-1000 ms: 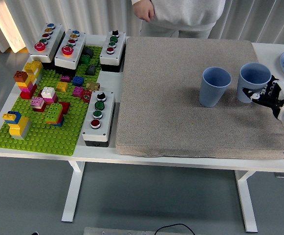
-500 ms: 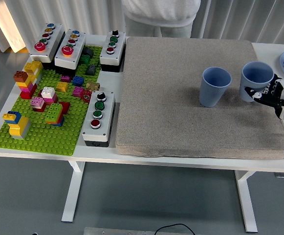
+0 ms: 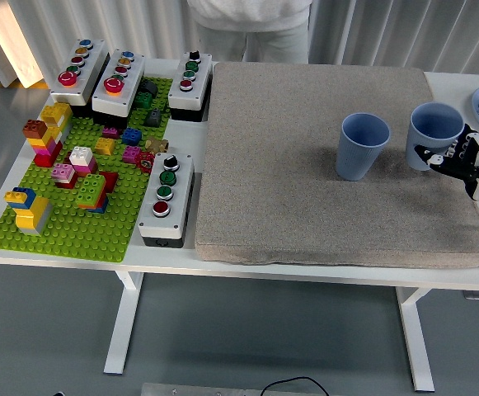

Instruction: Pick cup pour cup place

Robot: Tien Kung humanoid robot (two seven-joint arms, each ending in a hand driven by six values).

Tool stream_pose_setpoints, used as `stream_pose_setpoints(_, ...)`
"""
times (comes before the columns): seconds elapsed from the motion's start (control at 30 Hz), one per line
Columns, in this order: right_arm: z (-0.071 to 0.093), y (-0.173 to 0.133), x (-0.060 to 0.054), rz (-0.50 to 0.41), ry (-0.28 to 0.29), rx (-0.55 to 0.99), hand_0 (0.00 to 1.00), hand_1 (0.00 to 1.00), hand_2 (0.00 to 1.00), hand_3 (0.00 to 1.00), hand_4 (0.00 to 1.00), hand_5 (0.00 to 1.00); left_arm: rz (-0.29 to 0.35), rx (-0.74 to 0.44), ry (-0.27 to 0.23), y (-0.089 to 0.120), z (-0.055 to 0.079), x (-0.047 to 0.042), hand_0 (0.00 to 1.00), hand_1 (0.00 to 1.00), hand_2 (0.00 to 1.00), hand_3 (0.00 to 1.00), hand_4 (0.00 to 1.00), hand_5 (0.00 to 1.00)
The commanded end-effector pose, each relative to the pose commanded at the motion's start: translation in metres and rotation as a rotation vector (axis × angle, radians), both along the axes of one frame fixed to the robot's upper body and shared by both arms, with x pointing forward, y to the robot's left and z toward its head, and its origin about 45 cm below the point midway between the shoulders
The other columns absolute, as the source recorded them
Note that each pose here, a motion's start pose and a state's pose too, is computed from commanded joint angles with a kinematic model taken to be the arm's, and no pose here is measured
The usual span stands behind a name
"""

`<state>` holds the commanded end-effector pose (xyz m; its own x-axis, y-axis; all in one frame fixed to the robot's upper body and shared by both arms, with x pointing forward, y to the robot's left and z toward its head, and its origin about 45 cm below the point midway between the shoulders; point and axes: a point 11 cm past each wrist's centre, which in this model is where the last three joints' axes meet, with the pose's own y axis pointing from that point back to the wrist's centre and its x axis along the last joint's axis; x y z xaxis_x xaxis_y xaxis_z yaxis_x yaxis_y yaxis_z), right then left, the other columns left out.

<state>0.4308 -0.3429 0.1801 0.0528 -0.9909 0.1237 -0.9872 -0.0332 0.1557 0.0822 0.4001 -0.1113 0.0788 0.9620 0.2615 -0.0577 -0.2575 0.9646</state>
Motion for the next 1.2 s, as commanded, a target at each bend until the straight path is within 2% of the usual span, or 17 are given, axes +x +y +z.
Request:
stream_pose_setpoints(0.27,0.005,0.001,0.001,0.003,-0.017,-0.041,0.708,0.62,0.54,0.651,0.622,0.029,0.0,0.0,-0.003,0.0,0.0,0.0016,0.74,0.776,0.836,0.661,0.536,0.938)
stream_pose_setpoints(0.5,0.017,0.012,0.005,0.037,-0.059,-0.12,0.714,0.623,0.544,0.655,0.599,0.002,0.0,0.001,-0.002,0.0,0.0,0.0013,0.74,0.776,0.835,0.661,0.536,0.937)
stream_pose_setpoints(0.97,0.025,0.02,0.013,0.058,-0.074,-0.146,0.715,0.627,0.545,0.649,0.582,0.002,0.002,0.004,0.002,0.002,0.0,-0.001,0.74,0.776,0.836,0.661,0.535,0.936)
stream_pose_setpoints(1.2,0.036,0.029,0.017,0.081,-0.113,-0.207,0.719,0.628,0.545,0.646,0.579,0.002,0.002,0.004,0.0,0.002,0.001,0.0001,0.74,0.776,0.836,0.66,0.536,0.936)
